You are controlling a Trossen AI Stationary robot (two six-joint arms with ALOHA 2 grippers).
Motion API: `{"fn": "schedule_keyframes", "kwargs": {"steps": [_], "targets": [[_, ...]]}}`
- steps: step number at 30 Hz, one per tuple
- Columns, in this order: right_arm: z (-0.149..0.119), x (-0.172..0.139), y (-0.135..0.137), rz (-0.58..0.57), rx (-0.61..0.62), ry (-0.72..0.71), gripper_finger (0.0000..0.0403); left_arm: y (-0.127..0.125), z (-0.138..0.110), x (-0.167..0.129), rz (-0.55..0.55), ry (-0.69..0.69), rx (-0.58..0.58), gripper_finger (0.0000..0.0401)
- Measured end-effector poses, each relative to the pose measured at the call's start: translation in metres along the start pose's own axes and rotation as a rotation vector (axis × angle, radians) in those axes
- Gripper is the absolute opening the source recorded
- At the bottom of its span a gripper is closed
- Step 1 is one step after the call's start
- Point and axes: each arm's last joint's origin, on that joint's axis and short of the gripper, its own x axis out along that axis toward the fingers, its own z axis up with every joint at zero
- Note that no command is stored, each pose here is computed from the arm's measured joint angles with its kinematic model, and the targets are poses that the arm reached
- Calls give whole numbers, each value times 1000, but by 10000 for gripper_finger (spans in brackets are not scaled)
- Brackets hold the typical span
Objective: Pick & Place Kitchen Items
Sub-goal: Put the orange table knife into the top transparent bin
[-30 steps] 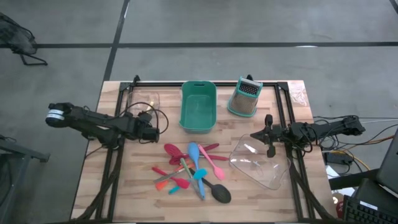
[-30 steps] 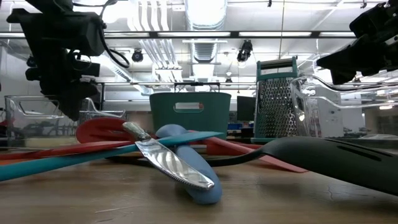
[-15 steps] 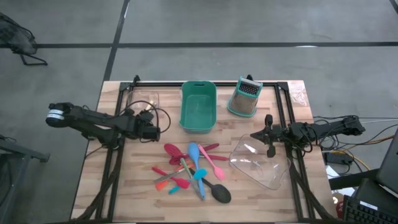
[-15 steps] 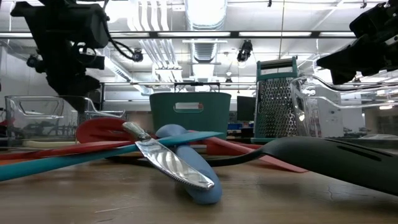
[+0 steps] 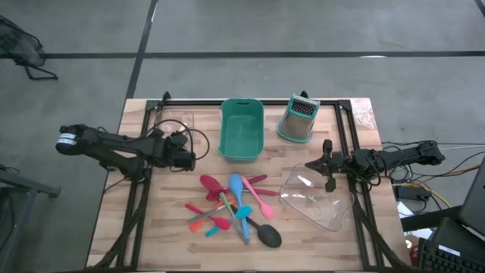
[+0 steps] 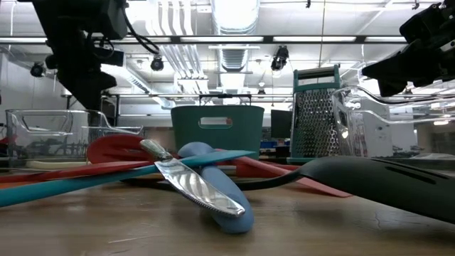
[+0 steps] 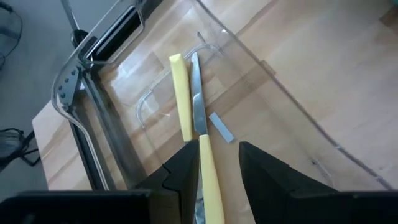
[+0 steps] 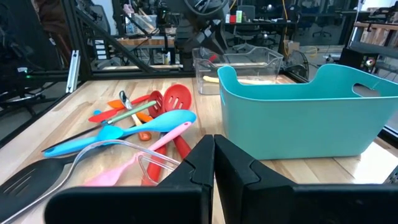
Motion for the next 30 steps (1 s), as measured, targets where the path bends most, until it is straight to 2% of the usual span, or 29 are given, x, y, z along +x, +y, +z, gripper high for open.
{"fn": "schedule_keyframes", "kwargs": {"steps": [8,16,30], "targets": [[0,0,0,0,2,0,8,-4,5,-15,-33,-64,28,120],[0,0,0,0,0,0,8,-13,4,-43,-122,-166,67,120],[0,0,0,0,1,0,8,-37,-19,-81,-334,-375,130,120]]}}
